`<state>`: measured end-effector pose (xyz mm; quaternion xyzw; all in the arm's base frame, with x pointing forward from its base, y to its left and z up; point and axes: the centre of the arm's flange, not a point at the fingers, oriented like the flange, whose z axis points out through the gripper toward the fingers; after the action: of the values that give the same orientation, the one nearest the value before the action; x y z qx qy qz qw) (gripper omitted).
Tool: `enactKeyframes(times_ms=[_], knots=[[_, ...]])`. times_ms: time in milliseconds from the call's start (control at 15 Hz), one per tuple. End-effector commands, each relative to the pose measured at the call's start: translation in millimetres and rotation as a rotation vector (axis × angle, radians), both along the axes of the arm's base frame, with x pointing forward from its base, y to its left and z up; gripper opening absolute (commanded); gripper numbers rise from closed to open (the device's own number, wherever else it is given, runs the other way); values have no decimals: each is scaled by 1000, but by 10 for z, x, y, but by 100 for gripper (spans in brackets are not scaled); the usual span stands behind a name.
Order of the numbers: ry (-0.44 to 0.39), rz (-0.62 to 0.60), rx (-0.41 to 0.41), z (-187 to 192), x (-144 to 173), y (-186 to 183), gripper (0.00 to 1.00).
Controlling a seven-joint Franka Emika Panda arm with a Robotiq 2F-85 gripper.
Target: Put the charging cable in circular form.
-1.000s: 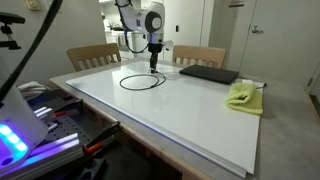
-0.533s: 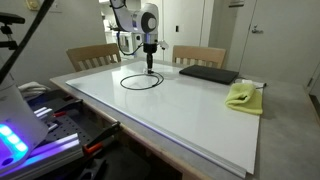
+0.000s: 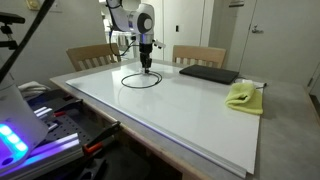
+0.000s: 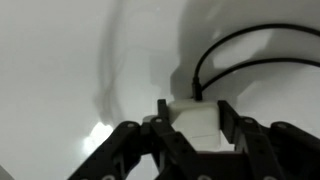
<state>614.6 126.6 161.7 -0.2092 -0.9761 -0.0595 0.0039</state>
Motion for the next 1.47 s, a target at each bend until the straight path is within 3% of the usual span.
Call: enactKeyframes(times_ms=[0,67,600,733,933,1133,1200,1267,1400], knots=[[-1,3,0,0,0,-5,52],[-8,46,3,-13,-29,23,27],[-70,440,20,120,-228,213,27],[-92,531,-11,148,-292,226,27],[-85,599,-51,128,-375,179,27],[-30,577,-126,40,-422,85,27],[-9,573,-140,14,-434,73,66],[7,570,-147,-34,-439,62,78],[31,561,-146,-60,-446,59,90]])
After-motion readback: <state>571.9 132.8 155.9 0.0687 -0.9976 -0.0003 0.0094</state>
